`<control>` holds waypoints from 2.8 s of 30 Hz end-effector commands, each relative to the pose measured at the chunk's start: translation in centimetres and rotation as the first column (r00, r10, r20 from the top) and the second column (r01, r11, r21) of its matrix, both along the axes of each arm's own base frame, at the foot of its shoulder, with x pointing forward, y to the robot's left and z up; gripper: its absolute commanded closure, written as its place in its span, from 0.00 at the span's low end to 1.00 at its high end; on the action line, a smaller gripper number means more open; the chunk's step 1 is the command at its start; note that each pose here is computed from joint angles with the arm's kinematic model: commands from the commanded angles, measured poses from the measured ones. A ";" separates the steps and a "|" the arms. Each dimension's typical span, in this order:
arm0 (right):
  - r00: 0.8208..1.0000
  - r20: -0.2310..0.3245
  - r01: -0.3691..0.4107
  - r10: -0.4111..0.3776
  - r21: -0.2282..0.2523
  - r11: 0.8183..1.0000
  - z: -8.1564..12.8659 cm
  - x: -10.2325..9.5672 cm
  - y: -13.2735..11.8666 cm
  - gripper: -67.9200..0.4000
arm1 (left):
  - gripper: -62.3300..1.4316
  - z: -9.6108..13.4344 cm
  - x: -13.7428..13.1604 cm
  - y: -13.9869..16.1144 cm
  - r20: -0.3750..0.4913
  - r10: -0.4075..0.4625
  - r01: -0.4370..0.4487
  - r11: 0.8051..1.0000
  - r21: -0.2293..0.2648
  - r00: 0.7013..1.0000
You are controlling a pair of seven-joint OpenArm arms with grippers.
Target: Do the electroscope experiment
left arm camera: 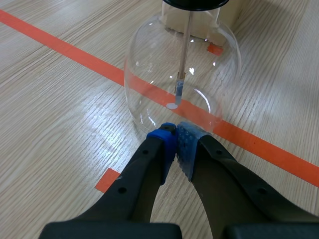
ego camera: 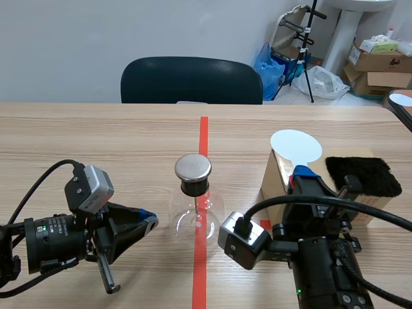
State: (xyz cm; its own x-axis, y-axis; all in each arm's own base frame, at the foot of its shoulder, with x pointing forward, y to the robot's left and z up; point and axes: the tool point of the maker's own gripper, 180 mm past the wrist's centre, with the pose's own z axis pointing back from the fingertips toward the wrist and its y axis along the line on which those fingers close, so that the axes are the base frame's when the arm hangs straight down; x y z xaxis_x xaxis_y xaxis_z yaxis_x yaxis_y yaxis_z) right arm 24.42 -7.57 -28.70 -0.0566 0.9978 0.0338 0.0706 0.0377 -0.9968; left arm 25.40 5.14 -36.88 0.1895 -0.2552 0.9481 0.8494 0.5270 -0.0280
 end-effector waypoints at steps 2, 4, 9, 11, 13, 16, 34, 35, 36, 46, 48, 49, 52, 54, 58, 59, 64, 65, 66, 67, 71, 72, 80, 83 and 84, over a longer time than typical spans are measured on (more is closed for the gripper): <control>0.999 0.044 0.000 0.000 0.007 1.000 1.3 0.4 -0.2 0.98 | 0.93 1.2 0.7 -0.2 0.035 0.005 -0.004 0.999 -0.032 0.999; 0.999 0.044 0.000 0.000 0.007 1.000 1.3 0.4 -0.2 0.98 | 0.93 1.2 0.7 -0.2 0.035 0.005 -0.004 0.999 -0.032 0.999; 0.999 0.044 0.000 0.000 0.007 1.000 1.3 0.4 -0.2 0.98 | 0.93 1.2 0.7 -0.2 0.035 0.005 -0.004 0.999 -0.032 0.999; 0.999 0.044 0.000 0.000 0.007 1.000 1.3 0.4 -0.2 0.98 | 0.93 1.2 0.7 -0.2 0.035 0.005 -0.004 0.999 -0.032 0.999; 0.999 0.044 0.000 0.000 0.007 1.000 1.3 0.4 -0.2 0.98 | 0.93 1.2 0.7 -0.2 0.035 0.005 -0.004 0.999 -0.032 0.999; 0.999 0.044 0.000 0.000 0.007 1.000 1.3 0.4 -0.2 0.98 | 0.93 1.2 0.7 -0.2 0.035 0.005 -0.004 0.999 -0.032 0.999; 0.999 0.044 0.000 0.000 0.007 1.000 1.3 0.4 -0.2 0.98 | 0.93 1.2 0.7 -0.2 0.035 0.005 -0.004 0.999 -0.032 0.999; 0.999 0.044 0.000 0.000 0.007 1.000 1.3 0.4 -0.2 0.98 | 0.93 1.2 0.7 -0.2 0.035 0.005 -0.004 0.999 -0.032 0.999; 0.999 0.044 0.000 0.000 0.007 1.000 1.3 0.4 -0.2 0.98 | 0.93 1.2 0.7 -0.2 0.035 0.005 -0.004 0.999 -0.032 0.999; 0.997 0.046 -0.059 0.059 0.000 0.998 1.4 0.3 0.9 0.98 | 0.93 1.2 0.7 -0.2 0.035 0.005 -0.004 0.999 -0.032 0.999; 0.994 0.047 -0.095 0.095 -0.005 0.995 1.4 0.2 1.6 0.98 | 0.93 1.2 0.7 -0.2 0.035 0.005 -0.004 0.999 -0.032 0.999; 0.992 0.048 -0.113 0.113 -0.007 0.994 1.4 0.2 1.9 0.98 | 0.93 1.2 0.7 -0.2 0.035 0.005 -0.004 0.999 -0.032 0.999; 0.982 0.050 -0.180 0.181 -0.015 0.984 1.4 -0.1 3.1 0.98 | 0.93 1.2 0.7 -0.2 0.035 0.005 -0.004 0.999 -0.032 0.999; 0.972 0.051 -0.229 0.230 -0.021 0.973 1.4 -0.3 4.0 0.98 | 0.93 1.2 0.7 -0.2 0.035 0.005 -0.004 0.999 -0.032 0.999; 0.943 0.052 -0.326 0.327 -0.033 0.945 1.5 -0.9 5.7 0.98 | 0.93 1.3 0.7 -0.2 0.035 0.005 -0.004 0.999 -0.032 0.999; 0.935 0.052 -0.349 0.351 -0.036 0.936 1.5 -1.1 6.1 0.98 | 0.93 1.3 0.7 -0.2 0.035 0.005 -0.004 0.999 -0.032 0.999; 0.890 0.051 -0.450 0.452 -0.050 0.892 1.4 -2.0 7.9 0.98 | 0.93 1.3 0.7 -0.2 0.035 0.005 -0.004 0.999 -0.032 0.999; 0.881 0.051 -0.468 0.470 -0.052 0.882 1.4 -2.2 8.2 0.98 | 0.93 1.3 0.7 -0.2 0.035 0.005 -0.004 0.999 -0.032 0.999; 0.872 0.051 -0.485 0.488 -0.055 0.873 1.4 -2.4 8.5 0.98 | 0.93 1.3 0.7 -0.2 0.035 0.005 -0.004 0.999 -0.032 0.999; 0.863 0.050 -0.500 0.503 -0.057 0.864 1.4 -2.6 8.8 0.98 | 0.93 1.3 0.7 -0.2 0.035 0.005 -0.004 0.999 -0.032 0.999; 0.833 0.049 -0.549 0.552 -0.064 0.834 1.4 -3.1 9.6 0.98 | 0.93 1.3 0.7 -0.2 0.035 0.005 -0.004 0.999 -0.032 0.999; 0.829 0.049 -0.554 0.557 -0.065 0.830 1.4 -3.2 9.7 0.98 | 0.93 1.3 0.7 -0.2 0.035 0.005 -0.004 0.999 -0.032 0.999; 0.823 0.049 -0.563 0.566 -0.066 0.824 1.4 -3.3 9.9 0.98 | 0.93 1.3 0.7 -0.2 0.035 0.005 -0.004 0.999 -0.032 0.999; 0.823 0.049 -0.563 0.566 -0.066 0.824 1.4 -3.3 9.9 0.98 | 0.93 1.3 0.7 -0.2 0.035 0.005 -0.004 0.999 -0.032 0.999; 0.823 0.049 -0.563 0.566 -0.066 0.824 1.4 -3.3 9.9 0.98 | 0.93 1.3 0.7 -0.2 0.035 0.005 -0.004 0.999 -0.032 0.999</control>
